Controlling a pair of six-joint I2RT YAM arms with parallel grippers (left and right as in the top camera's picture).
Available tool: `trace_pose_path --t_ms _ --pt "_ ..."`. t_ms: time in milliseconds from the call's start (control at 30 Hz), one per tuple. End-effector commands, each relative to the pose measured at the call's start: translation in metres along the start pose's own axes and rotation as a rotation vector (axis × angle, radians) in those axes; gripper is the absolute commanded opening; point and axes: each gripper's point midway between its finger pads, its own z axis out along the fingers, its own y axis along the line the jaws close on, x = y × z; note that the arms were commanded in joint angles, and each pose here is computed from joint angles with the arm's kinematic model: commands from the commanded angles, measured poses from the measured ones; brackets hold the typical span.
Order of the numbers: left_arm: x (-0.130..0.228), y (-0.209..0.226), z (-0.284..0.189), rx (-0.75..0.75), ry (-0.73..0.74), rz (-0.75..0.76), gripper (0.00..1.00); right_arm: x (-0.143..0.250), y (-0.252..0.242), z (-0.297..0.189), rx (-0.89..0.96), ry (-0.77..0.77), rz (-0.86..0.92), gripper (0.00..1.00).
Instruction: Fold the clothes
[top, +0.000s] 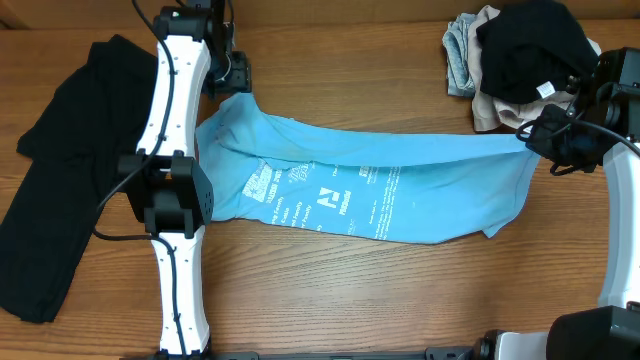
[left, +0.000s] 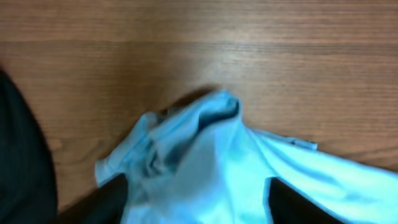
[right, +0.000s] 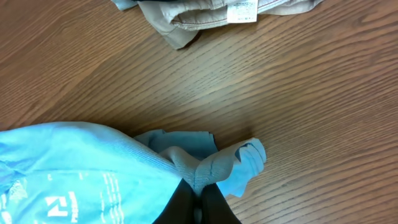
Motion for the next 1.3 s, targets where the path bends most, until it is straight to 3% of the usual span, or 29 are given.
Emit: trace_pose_path --t_ms 0,167,233,433,567,700,1267 --pt "-0.007 -0.009 -0.033 0.030 -0.048 0.022 0.84 -0.002 0.000 -0.001 -0.004 -0.010 -0.005 0.04" --pt "0.035 -0.009 -0.060 0.036 0.101 0.013 0.87 -0.001 0.000 -0.001 -0.004 -0.007 -0.005 0.04" --pt "0.041 -0.023 -0.059 0.105 0.125 0.027 0.88 -0.001 0.000 -0.001 -0.003 -0.006 -0.004 0.04" --pt "0.078 -0.031 -0.023 0.032 0.292 0.060 0.91 0.004 -0.002 -0.001 0.005 0.013 -0.007 0.04" --pt "0.099 -0.036 -0.008 -0.005 0.381 -0.048 0.89 0.005 -0.002 -0.001 0.006 0.016 -0.010 0.04" --pt "0.099 -0.026 -0.005 -0.099 0.365 -0.194 0.87 0.005 -0.003 -0.001 0.006 0.017 -0.010 0.04" --pt "0.099 -0.014 0.050 -0.157 0.327 -0.355 0.75 0.004 -0.002 -0.001 0.005 0.012 -0.025 0.08"
